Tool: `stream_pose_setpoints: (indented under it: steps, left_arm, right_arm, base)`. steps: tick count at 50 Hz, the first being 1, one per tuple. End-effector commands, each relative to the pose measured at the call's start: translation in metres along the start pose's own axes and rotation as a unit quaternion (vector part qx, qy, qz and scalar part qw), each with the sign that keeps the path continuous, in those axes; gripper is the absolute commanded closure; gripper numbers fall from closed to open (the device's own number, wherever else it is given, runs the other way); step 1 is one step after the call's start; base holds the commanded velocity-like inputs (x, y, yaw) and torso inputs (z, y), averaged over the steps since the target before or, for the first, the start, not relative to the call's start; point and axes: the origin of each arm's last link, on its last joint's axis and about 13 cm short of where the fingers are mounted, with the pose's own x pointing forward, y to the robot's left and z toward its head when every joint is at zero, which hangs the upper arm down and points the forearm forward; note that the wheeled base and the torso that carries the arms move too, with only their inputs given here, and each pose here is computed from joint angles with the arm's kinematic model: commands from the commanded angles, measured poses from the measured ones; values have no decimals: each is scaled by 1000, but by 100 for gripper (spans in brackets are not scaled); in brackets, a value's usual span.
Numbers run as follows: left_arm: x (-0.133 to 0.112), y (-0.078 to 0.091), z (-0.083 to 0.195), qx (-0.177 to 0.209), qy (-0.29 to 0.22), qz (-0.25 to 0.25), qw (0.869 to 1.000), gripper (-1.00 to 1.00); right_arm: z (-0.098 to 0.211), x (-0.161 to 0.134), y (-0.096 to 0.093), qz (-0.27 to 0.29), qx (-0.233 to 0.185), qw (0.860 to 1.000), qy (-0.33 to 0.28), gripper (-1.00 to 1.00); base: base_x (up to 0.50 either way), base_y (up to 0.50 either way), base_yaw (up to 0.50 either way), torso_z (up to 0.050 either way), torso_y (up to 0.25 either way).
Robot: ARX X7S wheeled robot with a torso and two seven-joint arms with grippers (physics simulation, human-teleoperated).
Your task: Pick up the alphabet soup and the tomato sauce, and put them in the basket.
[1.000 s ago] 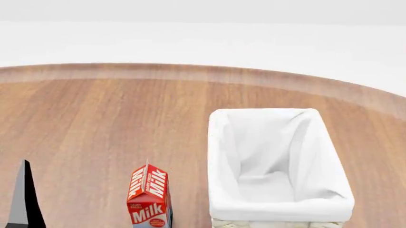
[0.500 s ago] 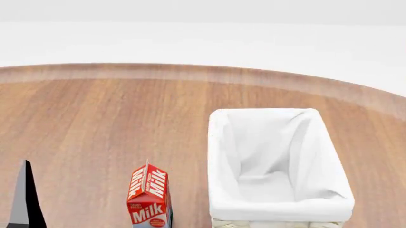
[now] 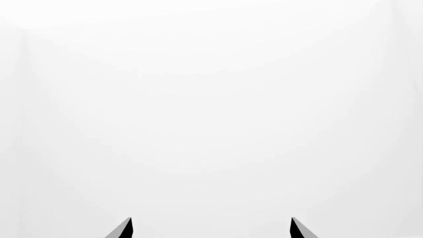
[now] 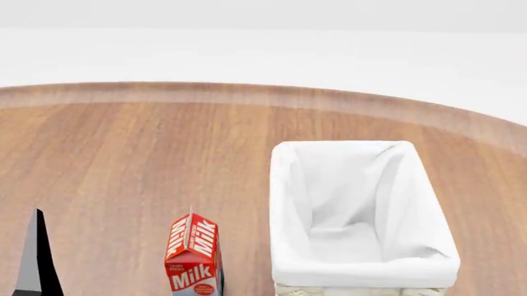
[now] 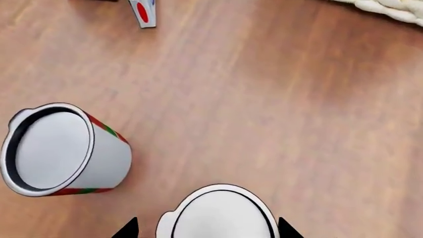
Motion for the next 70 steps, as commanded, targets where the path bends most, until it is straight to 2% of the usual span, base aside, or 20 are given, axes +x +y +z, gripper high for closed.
stream_pose_setpoints:
  steps: [1,21,22,37,52,70]
  left_arm:
    - [0,-1,0,0,1,-1,1000,-100]
    - [0,-2,-1,1,2,-3,1000,-100]
    - [0,-2,-2,0,2,-3,1000,-100]
    - [0,-2,-2,-1,3,-2,1000,-100]
    - [-1,-2,-4,-1,5,-3,1000,-100]
    - [0,-3,-2,-2,4,-2,1000,-100]
  right_arm:
    - [-5,4,0,5,7,1000,3,-100]
    - [-13,8,1,14,12,1000,4,-100]
    - [-12,8,1,14,10,1000,2,100]
    - [-8,4,1,10,4,1000,-9,100]
    - [34,-32,-6,-14,-24,996,-84,100]
    - [75,-69,-17,-40,-29,985,-164,100]
  base:
    - [0,0,0,0,0]
    - [0,0,0,0,0]
    - [0,0,0,0,0]
    - [0,0,0,0,0]
    - [0,0,0,0,0]
    - [0,0,0,0,0]
